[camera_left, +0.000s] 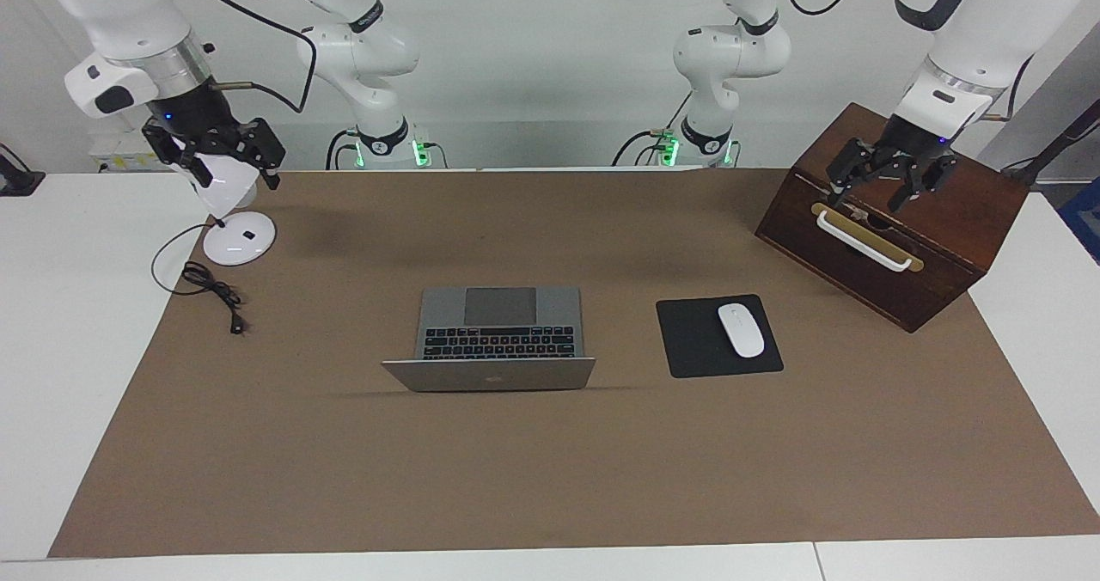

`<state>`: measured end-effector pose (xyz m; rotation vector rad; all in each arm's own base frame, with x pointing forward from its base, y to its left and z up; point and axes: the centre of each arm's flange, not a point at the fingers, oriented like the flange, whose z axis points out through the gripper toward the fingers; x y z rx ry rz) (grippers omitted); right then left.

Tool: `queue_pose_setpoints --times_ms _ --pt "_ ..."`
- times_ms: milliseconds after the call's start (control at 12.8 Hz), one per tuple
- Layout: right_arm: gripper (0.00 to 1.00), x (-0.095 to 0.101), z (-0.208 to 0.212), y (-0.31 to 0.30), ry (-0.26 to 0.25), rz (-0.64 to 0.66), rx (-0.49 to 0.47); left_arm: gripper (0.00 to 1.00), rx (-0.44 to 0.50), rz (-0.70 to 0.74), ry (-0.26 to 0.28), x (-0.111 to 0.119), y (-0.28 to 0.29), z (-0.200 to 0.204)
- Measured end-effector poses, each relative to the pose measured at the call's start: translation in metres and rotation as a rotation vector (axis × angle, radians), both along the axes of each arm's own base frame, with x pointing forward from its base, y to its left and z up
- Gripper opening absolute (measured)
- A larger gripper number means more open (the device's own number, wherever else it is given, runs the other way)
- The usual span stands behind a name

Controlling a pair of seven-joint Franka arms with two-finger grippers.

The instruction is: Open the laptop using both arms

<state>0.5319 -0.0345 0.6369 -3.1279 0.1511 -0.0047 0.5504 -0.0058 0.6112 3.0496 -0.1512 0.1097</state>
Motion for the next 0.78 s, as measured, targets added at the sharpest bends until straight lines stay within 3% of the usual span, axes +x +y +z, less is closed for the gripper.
queue_pose_setpoints --times_ms 390,780 --pt "1.00 0.0000 -0.0006 -0.0004 0.001 -0.004 0.000 1.00 0.013 0.049 0.011 0.0036 0.0000 -0.0060" --pt "1.00 0.0001 -0.0005 -0.0004 0.000 -0.004 0.000 1.00 0.010 0.094 -0.014 0.0064 -0.0019 -0.0028"
